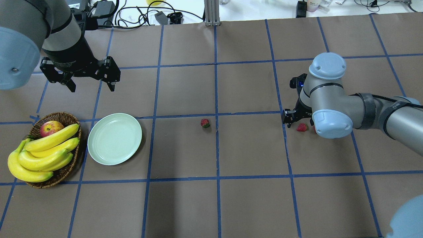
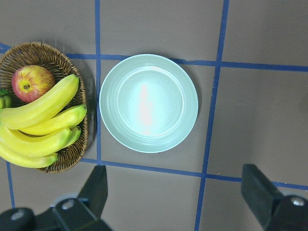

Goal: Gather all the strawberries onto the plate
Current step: 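Move the right gripper to the strawberry pair and grasp one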

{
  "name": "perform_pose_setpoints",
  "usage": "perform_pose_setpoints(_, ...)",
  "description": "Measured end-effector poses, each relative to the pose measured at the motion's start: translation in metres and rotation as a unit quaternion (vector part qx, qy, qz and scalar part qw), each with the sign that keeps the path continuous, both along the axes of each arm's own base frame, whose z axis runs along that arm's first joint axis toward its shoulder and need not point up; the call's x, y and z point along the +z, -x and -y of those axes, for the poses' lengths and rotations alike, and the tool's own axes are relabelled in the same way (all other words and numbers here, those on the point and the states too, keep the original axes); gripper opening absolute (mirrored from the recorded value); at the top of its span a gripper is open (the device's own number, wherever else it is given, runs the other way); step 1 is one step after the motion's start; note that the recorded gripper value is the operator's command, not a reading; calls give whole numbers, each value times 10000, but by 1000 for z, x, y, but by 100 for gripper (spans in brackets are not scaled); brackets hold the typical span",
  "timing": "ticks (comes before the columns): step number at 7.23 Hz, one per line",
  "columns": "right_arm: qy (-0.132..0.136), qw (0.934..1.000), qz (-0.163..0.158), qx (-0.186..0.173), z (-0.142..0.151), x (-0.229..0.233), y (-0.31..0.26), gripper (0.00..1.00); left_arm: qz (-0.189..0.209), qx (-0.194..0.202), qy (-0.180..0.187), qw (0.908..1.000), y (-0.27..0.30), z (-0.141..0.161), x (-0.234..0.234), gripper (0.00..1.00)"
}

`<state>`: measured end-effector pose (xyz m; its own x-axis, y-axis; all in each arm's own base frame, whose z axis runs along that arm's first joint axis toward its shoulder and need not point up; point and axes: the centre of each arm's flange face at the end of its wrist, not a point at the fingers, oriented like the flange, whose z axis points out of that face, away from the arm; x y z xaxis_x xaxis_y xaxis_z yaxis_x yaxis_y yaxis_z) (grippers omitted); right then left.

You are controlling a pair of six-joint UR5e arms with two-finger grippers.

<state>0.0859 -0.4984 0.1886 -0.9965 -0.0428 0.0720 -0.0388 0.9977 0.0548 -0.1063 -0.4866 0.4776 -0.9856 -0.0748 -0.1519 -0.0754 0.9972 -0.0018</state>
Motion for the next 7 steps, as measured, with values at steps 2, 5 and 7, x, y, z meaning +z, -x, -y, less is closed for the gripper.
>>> perform_pose_setpoints(2, -122, 9999, -15, -50, -2, -12, 0, 43, -9, 3, 13, 10000, 0, 0, 1, 100)
perform_pose_setpoints(5, -183, 9998, -16, -51, -4, -14, 0, 22, -7, 4, 30, 10000, 0, 1, 0, 100)
perform_pose_setpoints(7, -100, 9997, -10, -208, 3, 1, -1, 24, -7, 3, 33, 10000, 0, 1, 0, 100)
